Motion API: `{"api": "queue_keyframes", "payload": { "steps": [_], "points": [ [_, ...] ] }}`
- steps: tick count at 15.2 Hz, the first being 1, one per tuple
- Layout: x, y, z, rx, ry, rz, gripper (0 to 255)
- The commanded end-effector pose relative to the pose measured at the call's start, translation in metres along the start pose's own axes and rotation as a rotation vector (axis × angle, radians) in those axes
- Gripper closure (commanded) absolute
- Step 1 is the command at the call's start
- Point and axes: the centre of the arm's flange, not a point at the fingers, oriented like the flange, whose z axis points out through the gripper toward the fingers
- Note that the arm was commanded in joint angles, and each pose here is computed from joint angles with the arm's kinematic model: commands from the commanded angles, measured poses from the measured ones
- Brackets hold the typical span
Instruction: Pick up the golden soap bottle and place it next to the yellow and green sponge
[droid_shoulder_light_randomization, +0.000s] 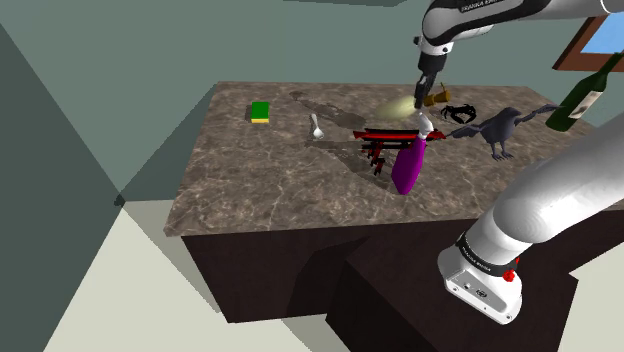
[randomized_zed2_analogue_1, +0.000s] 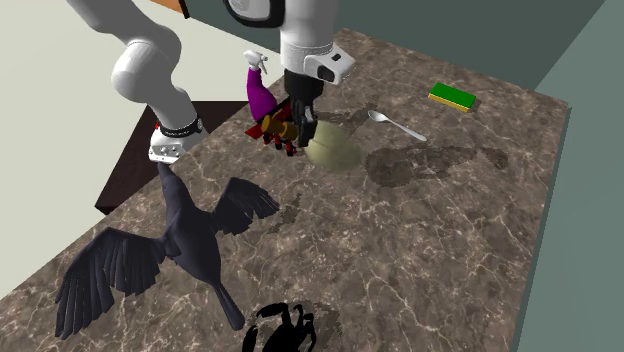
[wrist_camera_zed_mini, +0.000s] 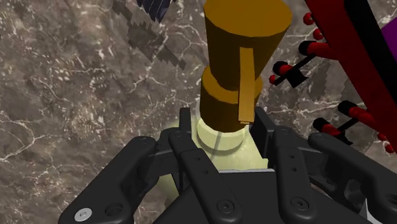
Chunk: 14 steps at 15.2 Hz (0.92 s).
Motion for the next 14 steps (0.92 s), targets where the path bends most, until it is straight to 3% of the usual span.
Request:
{"api": "queue_keyframes", "payload": {
  "steps": [1,7,14],
  "points": [
    [-0.001,0.000,-0.011,0.000,0.000,0.000,255],
    [-0.004,0.002,-0.039,0.000,0.000,0.000,255],
    [0.074,-0.047,-0.036,0.000,0.000,0.000,255]
  ]
}}
